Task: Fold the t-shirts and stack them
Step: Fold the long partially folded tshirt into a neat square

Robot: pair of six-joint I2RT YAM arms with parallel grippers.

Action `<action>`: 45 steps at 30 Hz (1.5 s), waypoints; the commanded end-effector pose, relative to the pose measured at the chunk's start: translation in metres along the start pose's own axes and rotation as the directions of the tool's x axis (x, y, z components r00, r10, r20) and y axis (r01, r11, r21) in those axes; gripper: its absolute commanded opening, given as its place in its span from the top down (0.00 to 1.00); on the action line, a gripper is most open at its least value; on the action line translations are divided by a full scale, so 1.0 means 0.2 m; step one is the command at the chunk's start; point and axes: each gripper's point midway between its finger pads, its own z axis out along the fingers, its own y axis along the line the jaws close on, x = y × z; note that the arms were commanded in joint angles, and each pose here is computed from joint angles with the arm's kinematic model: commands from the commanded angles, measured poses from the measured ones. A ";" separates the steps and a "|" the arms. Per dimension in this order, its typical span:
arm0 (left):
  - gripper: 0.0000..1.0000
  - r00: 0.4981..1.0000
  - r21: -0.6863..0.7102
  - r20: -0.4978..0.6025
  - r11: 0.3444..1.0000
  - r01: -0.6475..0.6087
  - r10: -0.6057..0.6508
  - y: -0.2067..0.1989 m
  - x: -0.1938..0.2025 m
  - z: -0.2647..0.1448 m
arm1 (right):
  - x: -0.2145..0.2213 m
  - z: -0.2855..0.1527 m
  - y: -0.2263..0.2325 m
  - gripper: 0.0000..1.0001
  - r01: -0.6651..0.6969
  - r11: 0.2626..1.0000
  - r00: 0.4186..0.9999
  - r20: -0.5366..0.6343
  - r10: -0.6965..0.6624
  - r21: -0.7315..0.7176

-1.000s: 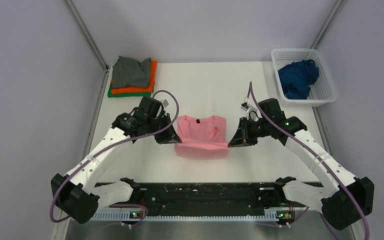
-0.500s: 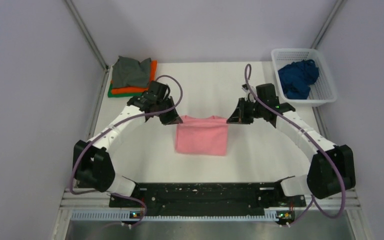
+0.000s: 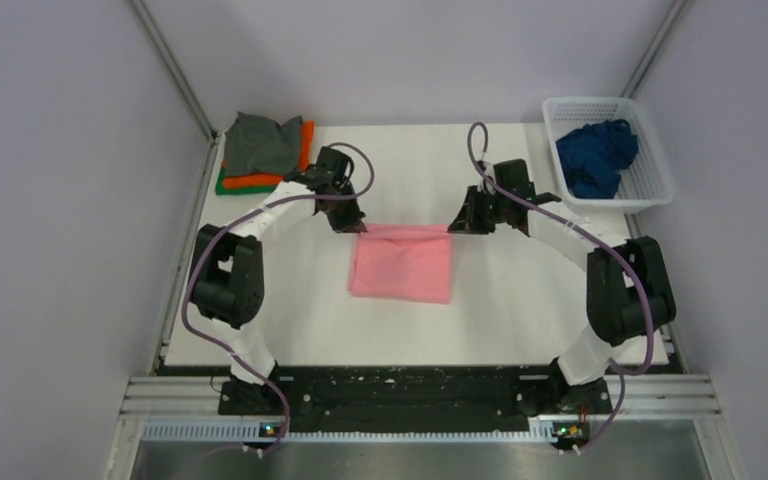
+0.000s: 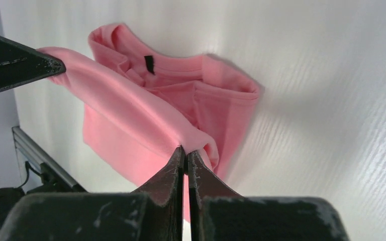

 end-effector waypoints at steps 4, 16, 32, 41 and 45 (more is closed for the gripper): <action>0.94 0.999 -0.042 0.035 0.999 -0.014 0.015 0.03 -0.12 0.09 | -0.23 0.11 -0.12 0.96 0.048 0.994 0.993 0.100 -0.058 0.096; 0.01 0.995 0.102 0.006 0.989 -0.103 0.103 -0.04 -0.13 -0.06 | -0.27 -0.07 -0.05 0.01 0.064 0.991 0.982 0.171 -0.084 0.116; 0.01 0.970 0.093 -0.146 0.978 -0.184 0.196 0.14 0.23 0.22 | 0.24 -0.30 -0.12 0.01 0.034 0.992 0.995 0.090 -0.045 0.125; 0.07 0.952 0.032 -0.218 0.976 -0.214 0.216 0.15 0.32 0.36 | 0.29 -0.32 -0.16 0.01 0.012 0.988 0.996 0.086 -0.025 0.157; 0.09 0.948 -0.085 -0.219 0.964 -0.252 0.229 0.21 0.34 0.39 | 0.31 -0.32 -0.17 0.01 0.006 0.986 0.997 0.078 -0.019 0.164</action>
